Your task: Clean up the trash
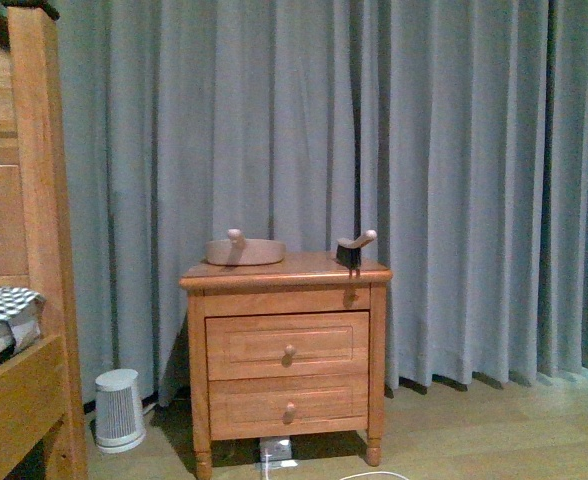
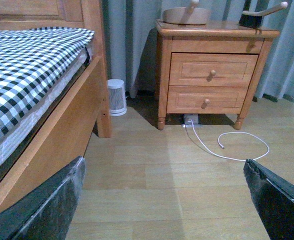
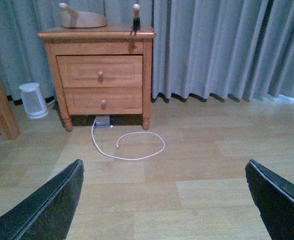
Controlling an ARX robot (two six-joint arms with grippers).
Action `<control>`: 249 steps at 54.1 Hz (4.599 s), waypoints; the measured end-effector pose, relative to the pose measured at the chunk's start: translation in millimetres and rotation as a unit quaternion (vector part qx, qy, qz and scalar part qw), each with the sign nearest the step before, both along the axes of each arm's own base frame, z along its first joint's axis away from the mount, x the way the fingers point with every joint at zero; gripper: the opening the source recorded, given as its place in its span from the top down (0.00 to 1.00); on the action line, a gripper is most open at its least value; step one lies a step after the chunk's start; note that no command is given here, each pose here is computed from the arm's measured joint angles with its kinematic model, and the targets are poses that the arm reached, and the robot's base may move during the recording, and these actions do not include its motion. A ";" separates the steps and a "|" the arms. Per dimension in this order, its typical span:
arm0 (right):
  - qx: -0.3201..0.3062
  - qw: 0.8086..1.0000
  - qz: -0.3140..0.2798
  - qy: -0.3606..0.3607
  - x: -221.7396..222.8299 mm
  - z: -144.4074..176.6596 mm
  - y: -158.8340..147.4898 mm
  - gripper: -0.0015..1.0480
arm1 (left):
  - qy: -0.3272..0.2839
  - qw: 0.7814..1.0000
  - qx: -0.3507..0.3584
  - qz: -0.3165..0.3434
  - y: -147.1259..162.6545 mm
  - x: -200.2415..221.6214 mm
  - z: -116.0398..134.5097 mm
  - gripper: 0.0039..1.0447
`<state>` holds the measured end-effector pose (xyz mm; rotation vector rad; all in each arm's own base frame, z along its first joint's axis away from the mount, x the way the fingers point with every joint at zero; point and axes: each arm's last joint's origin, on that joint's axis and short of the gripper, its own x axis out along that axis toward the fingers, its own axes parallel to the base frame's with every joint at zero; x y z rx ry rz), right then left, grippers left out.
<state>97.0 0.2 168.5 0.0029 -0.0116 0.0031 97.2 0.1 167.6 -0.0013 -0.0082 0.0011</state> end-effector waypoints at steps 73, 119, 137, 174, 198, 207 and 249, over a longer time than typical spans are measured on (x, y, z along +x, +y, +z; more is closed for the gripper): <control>0.000 1.000 0.000 0.000 0.0 0.0 0.0 0.07 | 0.000 1.000 0.000 0.000 0.0 0.0 0.0 0.07; 0.000 1.000 0.000 0.000 0.0 0.0 0.0 0.07 | 0.000 1.000 0.000 0.000 0.0 0.0 0.0 0.07; 0.000 1.000 0.000 0.000 0.0 0.0 0.0 0.07 | 0.000 1.000 0.000 0.000 0.0 0.0 0.1 0.07; 0.000 1.000 0.000 0.001 0.0 -0.1 0.0 0.07 | 0.000 1.000 0.000 0.000 0.0 0.0 0.1 0.07; 0.000 1.000 0.000 0.001 0.0 -0.1 0.0 0.07 | 0.000 1.000 0.000 0.000 0.0 0.0 0.0 0.07; 0.000 1.000 0.000 0.001 0.0 -0.1 0.0 0.07 | 0.000 1.000 0.000 0.000 0.0 0.0 0.0 0.07; 0.000 1.000 0.000 0.001 0.0 -0.1 0.0 0.07 | 0.105 0.988 -0.001 -0.115 -49.2 234.4 85.9 0.07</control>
